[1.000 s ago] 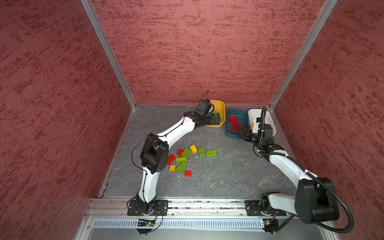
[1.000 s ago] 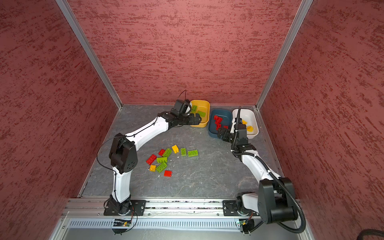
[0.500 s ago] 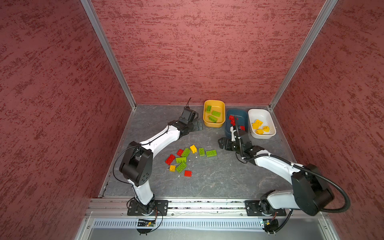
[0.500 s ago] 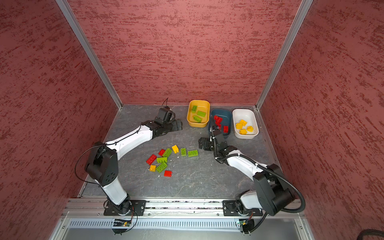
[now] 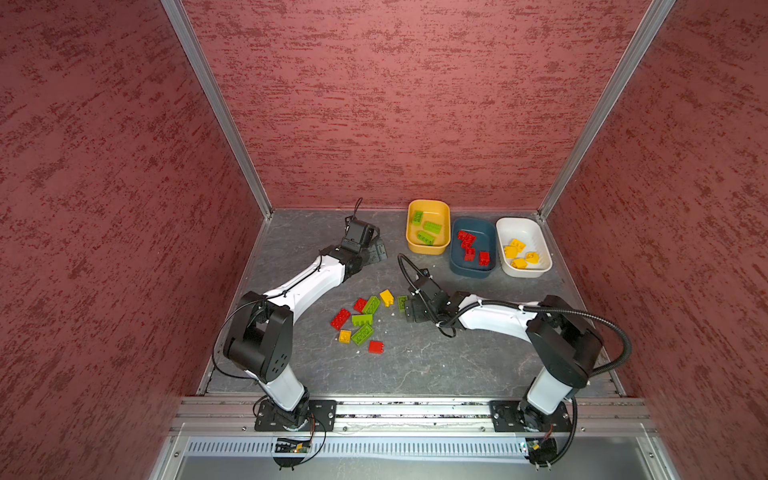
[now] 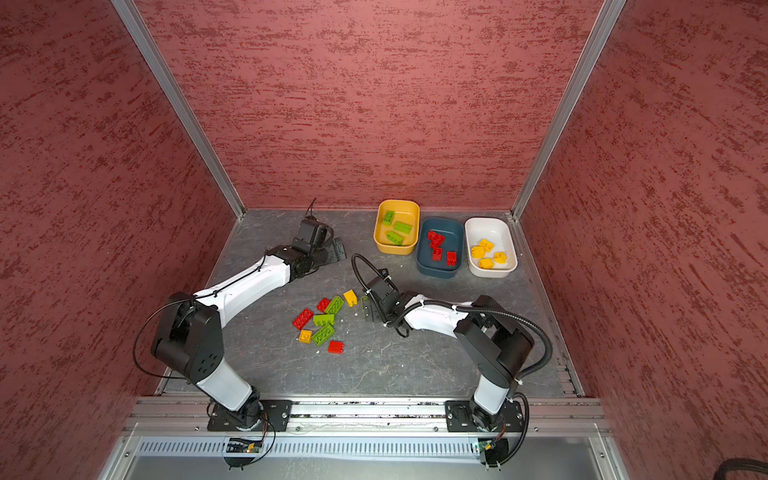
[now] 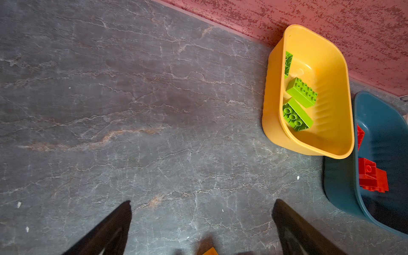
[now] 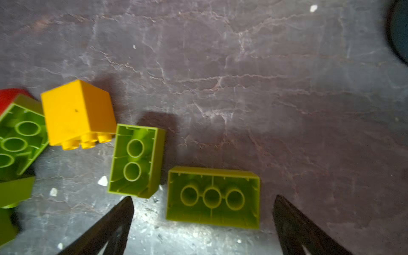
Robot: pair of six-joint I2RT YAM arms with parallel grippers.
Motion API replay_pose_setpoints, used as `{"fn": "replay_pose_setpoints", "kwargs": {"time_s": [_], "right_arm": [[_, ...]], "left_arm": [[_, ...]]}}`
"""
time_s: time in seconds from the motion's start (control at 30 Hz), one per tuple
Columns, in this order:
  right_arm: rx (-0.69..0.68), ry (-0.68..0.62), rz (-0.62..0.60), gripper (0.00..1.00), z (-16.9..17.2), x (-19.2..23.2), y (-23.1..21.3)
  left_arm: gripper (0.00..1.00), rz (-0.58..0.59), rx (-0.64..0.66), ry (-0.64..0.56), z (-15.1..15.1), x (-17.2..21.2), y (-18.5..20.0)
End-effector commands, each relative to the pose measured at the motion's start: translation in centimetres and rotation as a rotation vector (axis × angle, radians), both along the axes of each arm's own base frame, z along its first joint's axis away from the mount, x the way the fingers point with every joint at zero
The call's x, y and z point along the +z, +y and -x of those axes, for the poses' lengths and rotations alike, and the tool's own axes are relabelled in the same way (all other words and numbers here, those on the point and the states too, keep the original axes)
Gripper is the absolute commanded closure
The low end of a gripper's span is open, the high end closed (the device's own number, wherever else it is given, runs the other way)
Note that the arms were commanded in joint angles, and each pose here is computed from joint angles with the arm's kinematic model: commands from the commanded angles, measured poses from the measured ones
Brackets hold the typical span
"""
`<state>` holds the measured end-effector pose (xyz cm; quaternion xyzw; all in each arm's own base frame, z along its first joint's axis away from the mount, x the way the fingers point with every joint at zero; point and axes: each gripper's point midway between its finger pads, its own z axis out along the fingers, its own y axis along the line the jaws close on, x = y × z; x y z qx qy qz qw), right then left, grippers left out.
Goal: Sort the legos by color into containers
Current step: 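Move the right gripper to the pile while the left gripper withdraws, then lower the right gripper onto a green brick in the pile and grasp, then carry the green brick into the yellow tub while the left gripper moves to the pile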
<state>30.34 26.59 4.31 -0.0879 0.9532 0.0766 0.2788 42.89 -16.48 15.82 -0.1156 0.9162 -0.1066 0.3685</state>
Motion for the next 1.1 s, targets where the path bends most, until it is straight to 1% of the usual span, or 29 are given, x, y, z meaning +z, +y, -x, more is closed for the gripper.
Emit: {"fn": "replay_pose_setpoints", "kwargs": {"time_s": [0.0,0.1,0.2,0.4,0.57,0.6,0.7,0.73,0.8,0.9,1.0,1.07], "right_arm": [[-0.044,-0.015,0.017,0.04,-0.3,0.1,-0.6],[-0.054,-0.012,0.03,0.07,-0.3,-0.3,-0.9],[-0.032,-0.008,0.018,0.1,-0.3,-0.7,-0.4],[-0.01,0.008,0.006,0.22,-0.4,-1.6,0.4],[-0.029,-0.013,0.013,0.26,-1.1,-1.9,0.4],[-0.028,-0.017,0.01,0.28,-1.3,-1.9,0.7],[-0.027,-0.029,0.029,0.38,-1.7,-1.8,0.7],[-0.021,-0.043,0.024,0.42,-1.8,-1.4,0.7],[0.011,-0.087,-0.001,0.45,-1.9,-0.1,0.9],[0.049,-0.168,-0.041,0.47,-2.6,2.4,0.9],[0.065,-0.208,-0.078,0.49,-4.3,4.4,0.4],[0.071,-0.232,-0.098,0.49,-5.5,5.6,0.0]], "left_arm": [[0.0,0.012,0.012,-0.018,-0.2,0.8,0.1],[0.0,0.018,0.014,-0.012,-0.3,0.6,0.0],[0.0,0.029,0.015,-0.008,-0.3,0.5,-0.2],[0.0,0.031,0.015,-0.002,-0.3,0.3,-0.2],[0.0,0.027,0.017,-0.007,-0.2,0.4,-0.1],[0.01,0.03,0.014,-0.005,-0.2,0.3,-0.2],[0.0,0.041,-0.001,-0.002,-0.2,0.4,-0.6],[0.0,0.037,-0.002,-0.003,-0.2,0.4,-0.7],[0.0,0.032,-0.002,-0.005,-0.1,0.5,-0.6],[0.0,0.032,-0.005,-0.007,0.0,0.5,-0.7],[0.01,0.04,-0.023,-0.002,0.3,0.4,-1.3],[0.01,0.024,-0.031,0.007,0.7,0.3,-1.6]]}}
